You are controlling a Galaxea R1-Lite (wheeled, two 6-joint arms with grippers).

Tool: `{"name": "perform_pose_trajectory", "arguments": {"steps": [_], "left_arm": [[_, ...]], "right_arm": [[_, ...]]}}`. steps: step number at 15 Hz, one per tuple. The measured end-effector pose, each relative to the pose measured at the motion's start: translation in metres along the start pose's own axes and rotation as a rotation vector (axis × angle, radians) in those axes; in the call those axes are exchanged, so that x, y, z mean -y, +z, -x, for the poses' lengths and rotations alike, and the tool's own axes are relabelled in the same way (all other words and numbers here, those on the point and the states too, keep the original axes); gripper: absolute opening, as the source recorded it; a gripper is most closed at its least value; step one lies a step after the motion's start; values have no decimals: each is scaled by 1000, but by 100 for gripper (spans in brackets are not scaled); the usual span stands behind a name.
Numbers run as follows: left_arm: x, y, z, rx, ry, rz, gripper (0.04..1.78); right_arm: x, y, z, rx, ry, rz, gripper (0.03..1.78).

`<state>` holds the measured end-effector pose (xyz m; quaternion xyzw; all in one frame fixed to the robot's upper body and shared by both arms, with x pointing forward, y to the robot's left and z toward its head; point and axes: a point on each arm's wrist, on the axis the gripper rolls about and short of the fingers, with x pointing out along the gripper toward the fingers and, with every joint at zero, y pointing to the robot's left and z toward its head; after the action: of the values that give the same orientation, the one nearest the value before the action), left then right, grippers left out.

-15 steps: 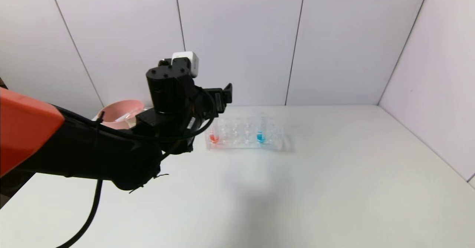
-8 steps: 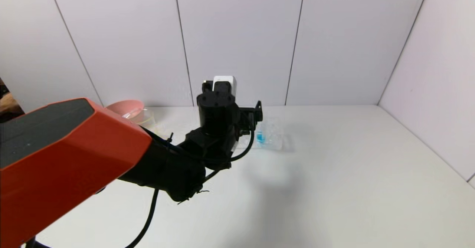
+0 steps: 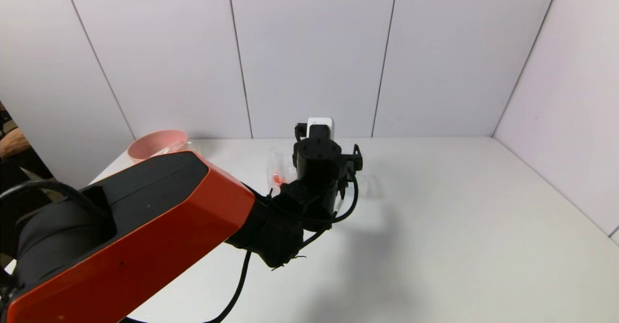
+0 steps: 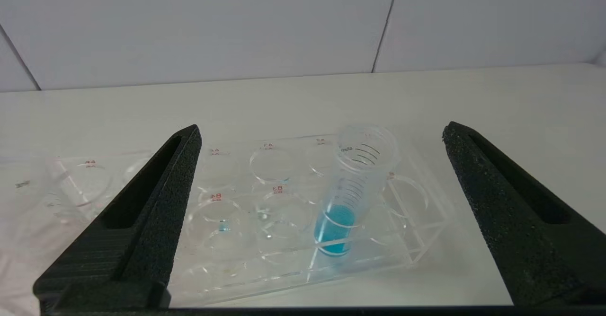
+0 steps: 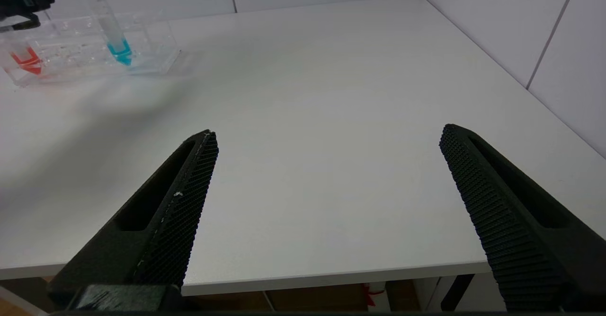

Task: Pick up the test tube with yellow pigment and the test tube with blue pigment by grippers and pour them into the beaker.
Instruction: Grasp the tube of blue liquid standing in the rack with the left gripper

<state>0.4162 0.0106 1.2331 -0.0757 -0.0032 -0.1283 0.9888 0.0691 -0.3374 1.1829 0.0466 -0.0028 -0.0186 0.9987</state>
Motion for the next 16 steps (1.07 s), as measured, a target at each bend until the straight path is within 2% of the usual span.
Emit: {"name": "perform_pose_trajectory", "arguments": {"steps": [7,14,16], "left_arm": [[10,-28,-17,-23,-3,-19,178],[6,-47,-32,-52,21,-41,178],[3,-47,-34,-56,29,-44,171]], "right_arm": [[0,0,0,0,0,0,171],[0,0,0,0,0,0,171],[0,0,0,0,1,0,171]]}}
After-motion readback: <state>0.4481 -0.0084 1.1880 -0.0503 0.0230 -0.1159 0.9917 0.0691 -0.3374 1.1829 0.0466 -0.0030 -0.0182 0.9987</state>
